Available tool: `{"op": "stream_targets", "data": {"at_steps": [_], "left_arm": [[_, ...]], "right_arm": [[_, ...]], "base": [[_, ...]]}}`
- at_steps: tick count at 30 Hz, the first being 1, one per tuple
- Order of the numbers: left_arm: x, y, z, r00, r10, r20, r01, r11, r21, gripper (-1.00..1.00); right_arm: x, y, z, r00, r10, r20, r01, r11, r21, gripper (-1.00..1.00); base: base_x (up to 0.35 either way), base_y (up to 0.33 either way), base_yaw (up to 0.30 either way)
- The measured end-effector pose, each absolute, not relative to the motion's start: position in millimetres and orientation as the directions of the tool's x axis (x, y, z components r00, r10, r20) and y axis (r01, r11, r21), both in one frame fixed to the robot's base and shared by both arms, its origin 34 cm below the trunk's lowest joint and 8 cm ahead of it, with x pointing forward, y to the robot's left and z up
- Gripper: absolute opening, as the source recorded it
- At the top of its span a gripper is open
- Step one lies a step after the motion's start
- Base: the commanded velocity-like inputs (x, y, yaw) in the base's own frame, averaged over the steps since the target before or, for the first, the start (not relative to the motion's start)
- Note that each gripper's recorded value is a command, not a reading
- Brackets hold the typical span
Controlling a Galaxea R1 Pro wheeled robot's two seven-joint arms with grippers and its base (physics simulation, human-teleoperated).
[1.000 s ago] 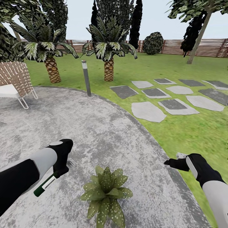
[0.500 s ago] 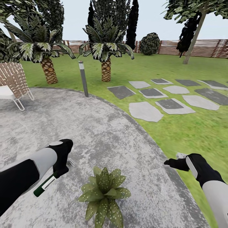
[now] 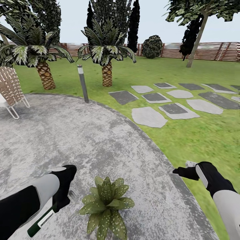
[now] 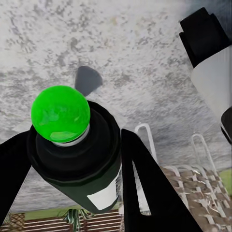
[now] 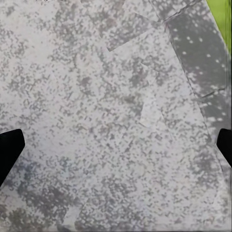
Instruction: Pick up the pesticide atomizer in the garden and spray insectifuge to fully cover both potted plants in the garden.
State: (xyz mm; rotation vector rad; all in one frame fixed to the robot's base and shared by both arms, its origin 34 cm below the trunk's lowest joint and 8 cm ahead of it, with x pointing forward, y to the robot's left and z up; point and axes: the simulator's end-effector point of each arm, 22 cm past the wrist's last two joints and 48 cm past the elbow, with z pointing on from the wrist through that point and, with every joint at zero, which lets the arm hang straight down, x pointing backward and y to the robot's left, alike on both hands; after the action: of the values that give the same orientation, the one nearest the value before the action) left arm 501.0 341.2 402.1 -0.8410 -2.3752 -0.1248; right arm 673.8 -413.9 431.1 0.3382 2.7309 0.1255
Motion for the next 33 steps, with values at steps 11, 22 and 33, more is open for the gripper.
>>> {"op": "stream_targets", "data": {"at_steps": [11,22,33], "left_arm": [[529.2,332.9,417.0,-0.661,0.539,0.523,0.579,0.809,-0.102,-1.0],[578.1,332.0,447.1,-0.705,0.539,0.461,0.586,0.809,-0.051,-1.0],[619.4,320.6,476.3,-0.729,0.555,0.4,0.601,0.799,-0.014,-1.0]], "right_arm": [[665.0,-413.5,423.4,-0.904,0.261,-0.338,0.227,0.964,0.136,1.0],[663.8,-413.7,422.3,-0.906,0.262,-0.334,0.228,0.964,0.136,1.0],[663.7,-413.6,422.1,-0.906,0.262,-0.333,0.228,0.964,0.136,1.0]], "base": [[0.0,0.0,-0.128],[0.0,0.0,0.0],[0.0,0.0,0.0]]}}
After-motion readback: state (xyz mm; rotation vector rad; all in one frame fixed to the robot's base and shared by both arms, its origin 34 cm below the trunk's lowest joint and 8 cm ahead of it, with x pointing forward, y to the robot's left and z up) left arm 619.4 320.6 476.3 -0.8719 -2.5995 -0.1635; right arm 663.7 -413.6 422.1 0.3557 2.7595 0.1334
